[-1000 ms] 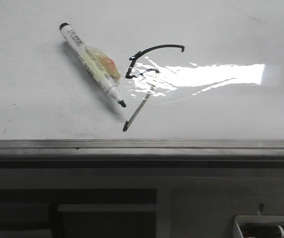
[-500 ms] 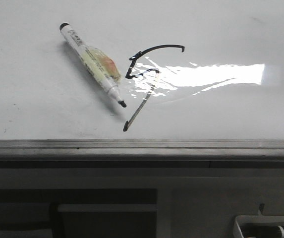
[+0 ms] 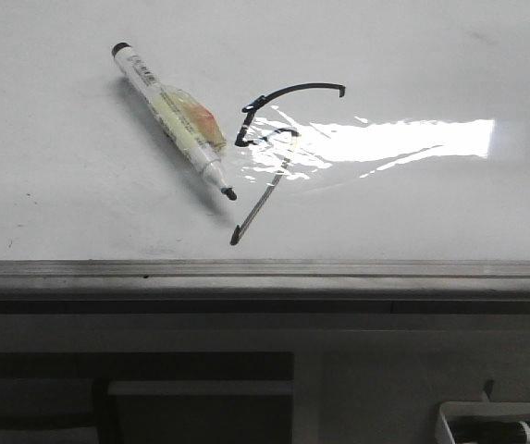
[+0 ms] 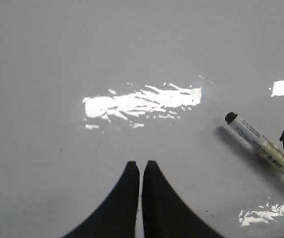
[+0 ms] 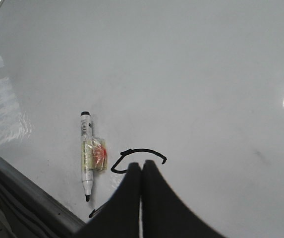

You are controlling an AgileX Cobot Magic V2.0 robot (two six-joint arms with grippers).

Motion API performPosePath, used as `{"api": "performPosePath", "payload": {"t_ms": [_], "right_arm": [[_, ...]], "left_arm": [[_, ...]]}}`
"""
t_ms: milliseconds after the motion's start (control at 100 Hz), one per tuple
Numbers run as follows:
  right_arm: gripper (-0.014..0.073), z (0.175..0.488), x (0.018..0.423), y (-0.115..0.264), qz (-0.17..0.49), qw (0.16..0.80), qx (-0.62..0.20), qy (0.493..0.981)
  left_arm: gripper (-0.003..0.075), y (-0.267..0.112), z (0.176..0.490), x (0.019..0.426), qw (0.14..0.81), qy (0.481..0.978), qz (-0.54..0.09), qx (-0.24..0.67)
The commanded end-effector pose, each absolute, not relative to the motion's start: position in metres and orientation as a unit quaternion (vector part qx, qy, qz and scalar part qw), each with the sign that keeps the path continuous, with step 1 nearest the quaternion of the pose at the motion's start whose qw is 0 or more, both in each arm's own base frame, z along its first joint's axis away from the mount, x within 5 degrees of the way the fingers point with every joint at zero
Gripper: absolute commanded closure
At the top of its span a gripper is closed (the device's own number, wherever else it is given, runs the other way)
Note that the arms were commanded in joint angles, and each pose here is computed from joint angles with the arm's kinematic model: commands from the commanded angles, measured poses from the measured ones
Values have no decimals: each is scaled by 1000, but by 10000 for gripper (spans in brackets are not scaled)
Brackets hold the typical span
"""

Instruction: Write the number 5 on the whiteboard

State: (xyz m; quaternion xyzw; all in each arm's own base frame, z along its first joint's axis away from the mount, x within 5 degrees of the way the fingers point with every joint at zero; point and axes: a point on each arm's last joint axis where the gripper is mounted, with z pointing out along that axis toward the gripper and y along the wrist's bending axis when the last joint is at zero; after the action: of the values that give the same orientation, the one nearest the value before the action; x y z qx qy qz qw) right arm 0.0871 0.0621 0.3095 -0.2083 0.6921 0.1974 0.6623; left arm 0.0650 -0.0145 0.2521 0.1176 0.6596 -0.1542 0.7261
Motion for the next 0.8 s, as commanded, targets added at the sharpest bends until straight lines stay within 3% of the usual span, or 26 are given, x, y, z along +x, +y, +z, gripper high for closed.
{"api": "performPosePath", "payload": {"t_ms": [0,180,330,390,470,620,730,790], "right_arm": [[659,319,86,63,202,674,-219,677],[659,319,86,63,202,674,-219,677],[659,319,86,63,202,674,-219,677],[659,319,86,63,202,674,-219,677],[659,319,86,63,202,674,-219,677],[659,319,86,63,202,674,-219,677],[659,319,86,63,202,674,-219,677],[659,319,86,63,202,674,-219,677]], "left_arm": [[741,-14,273,62,763,616,-124,153],[741,5,270,67,749,654,-98,36],[741,8,264,68,734,675,-58,54],[741,6,267,66,750,655,-43,78],[741,-1,276,62,794,589,-6,150],[741,-7,280,56,820,558,-62,110],[741,-12,269,57,794,594,-84,96],[741,-14,257,58,758,640,-93,85]]}}
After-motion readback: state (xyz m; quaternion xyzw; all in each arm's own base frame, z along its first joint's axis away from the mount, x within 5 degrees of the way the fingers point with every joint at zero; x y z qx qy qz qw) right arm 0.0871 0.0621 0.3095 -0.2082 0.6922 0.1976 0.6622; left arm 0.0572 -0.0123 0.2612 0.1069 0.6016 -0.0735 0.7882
